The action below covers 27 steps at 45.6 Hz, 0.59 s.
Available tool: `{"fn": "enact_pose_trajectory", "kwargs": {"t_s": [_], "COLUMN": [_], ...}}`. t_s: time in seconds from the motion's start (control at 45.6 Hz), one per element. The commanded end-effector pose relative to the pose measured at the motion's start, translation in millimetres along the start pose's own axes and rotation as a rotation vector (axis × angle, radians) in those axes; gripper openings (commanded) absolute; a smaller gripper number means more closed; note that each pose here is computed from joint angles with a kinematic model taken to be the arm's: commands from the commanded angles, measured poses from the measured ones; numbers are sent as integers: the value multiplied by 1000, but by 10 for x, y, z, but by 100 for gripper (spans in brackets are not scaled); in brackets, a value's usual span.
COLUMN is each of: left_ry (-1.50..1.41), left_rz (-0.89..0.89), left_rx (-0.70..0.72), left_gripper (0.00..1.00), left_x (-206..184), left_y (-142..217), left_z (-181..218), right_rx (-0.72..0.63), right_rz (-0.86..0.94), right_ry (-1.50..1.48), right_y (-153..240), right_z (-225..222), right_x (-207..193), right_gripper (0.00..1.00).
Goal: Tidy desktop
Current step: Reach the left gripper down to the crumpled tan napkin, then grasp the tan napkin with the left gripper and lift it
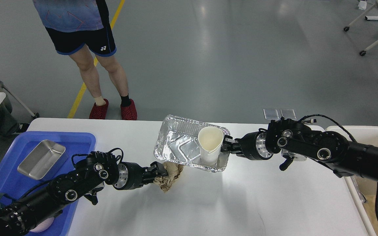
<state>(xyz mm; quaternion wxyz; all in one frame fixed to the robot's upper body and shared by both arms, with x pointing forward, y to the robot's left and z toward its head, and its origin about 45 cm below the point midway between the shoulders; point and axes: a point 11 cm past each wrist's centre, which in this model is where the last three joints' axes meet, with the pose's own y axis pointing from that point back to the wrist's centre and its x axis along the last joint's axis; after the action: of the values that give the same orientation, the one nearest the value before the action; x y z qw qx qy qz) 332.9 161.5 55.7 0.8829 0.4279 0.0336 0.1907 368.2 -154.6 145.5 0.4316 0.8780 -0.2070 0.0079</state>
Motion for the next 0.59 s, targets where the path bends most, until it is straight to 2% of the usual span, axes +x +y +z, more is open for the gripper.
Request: {"fn": "enact_pose_trajectory", "kwargs": {"t_s": [0.0,0.175,0.285,0.46,0.57], "left_ry": [-3,-4,-10,-39,-63], "left_rz": [-17,-20,-24,-23,-3], "left_rx": [6,8,6,-16,-18], "left_gripper": [28,15,2,0,0], "left_x": [-52,-62,-72,-32,79], "left_y": [-17,-20,-18,55,266], "left_z": [-22,-31,-13,88,34], "right_rx": [-2,-3,-3,-3,-3], "right_rz": [2,3,3,3,3], "right_ry": [-2,-2,-2,-2,-2], "right_y": [9,13,13,13,13], "right_z": [15,20,20,20,20], "right_x": [6,11,11,11,11], "right_gripper": [0,0,0,0,0]}}
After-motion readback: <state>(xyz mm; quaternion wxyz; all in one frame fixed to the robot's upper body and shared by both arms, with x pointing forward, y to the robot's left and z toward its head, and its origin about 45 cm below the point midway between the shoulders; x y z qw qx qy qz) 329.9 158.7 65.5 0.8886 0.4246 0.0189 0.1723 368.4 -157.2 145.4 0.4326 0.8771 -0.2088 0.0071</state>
